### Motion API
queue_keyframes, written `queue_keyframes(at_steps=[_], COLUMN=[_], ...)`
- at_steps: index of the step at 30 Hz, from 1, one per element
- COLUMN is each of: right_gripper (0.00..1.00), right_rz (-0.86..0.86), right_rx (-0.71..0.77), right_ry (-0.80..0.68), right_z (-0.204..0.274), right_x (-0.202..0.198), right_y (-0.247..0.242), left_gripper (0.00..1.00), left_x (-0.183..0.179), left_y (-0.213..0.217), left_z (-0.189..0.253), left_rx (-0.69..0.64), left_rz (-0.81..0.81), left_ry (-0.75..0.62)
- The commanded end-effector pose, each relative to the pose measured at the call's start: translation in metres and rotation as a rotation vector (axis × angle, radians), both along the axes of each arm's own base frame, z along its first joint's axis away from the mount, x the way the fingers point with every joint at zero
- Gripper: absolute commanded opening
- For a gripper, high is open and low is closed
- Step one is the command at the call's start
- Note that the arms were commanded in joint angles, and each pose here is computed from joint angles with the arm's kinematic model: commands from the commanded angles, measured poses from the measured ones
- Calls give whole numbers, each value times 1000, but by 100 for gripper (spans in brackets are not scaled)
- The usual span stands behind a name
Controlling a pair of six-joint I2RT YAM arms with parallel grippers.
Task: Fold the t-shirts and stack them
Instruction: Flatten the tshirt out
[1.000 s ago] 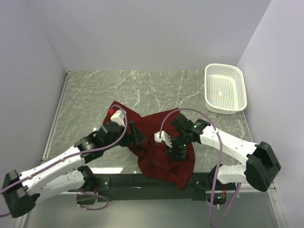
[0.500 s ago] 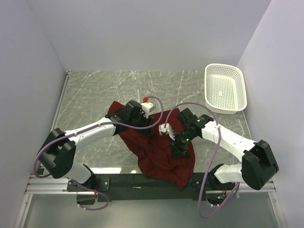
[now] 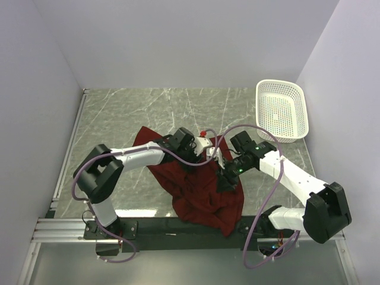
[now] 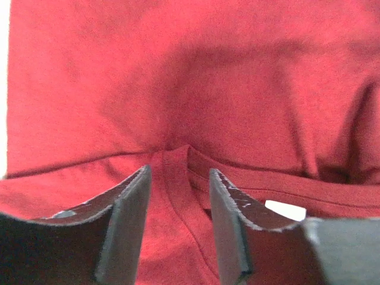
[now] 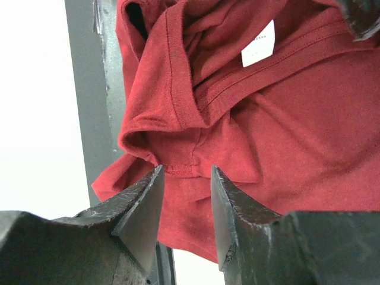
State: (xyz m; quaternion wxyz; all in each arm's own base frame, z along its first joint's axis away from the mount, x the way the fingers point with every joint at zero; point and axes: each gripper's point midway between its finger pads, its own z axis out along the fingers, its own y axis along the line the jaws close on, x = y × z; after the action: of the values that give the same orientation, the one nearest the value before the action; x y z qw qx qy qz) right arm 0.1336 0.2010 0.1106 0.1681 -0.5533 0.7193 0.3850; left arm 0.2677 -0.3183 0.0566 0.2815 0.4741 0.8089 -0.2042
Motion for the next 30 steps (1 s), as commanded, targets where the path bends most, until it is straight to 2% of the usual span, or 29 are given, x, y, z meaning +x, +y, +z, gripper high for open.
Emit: queue_keyframes(at_steps=[1, 6, 9, 12, 14, 15, 18, 22, 27, 30], right_gripper=[45, 45, 45, 45, 45, 45, 45, 45, 46, 56], right_rz=[18, 20, 21, 20, 19, 20, 44, 118, 184, 191], right_rx=[56, 57, 57, 56, 54, 54, 65, 35, -28, -22], right_ry=[-51, -46, -44, -40, -37, -34, -30, -28, 11, 46], right_z=[19, 18, 18, 17, 16, 16, 14, 4, -11, -10], right_x=[6, 6, 6, 6, 6, 6, 2, -15, -33, -34], right_y=[7, 7, 7, 8, 8, 8, 10, 20, 38, 44], left_gripper=[48, 42, 32, 29, 22, 15, 0, 1, 1, 1], left_x=[10, 17, 17, 14, 13, 12, 16, 16, 2, -3], left_y=[-2, 1, 1, 0, 1, 1, 3, 10, 15, 25], left_z=[-4, -8, -14, -20, -22, -21, -8, 13, 37, 48], left_rx=[46, 61, 90, 106, 104, 96, 55, -79, -237, -289], left_rz=[33, 89, 106, 112, 120, 128, 188, 348, 463, 517], left_ry=[-42, -64, -60, -63, -60, -58, -78, -41, 2, -4])
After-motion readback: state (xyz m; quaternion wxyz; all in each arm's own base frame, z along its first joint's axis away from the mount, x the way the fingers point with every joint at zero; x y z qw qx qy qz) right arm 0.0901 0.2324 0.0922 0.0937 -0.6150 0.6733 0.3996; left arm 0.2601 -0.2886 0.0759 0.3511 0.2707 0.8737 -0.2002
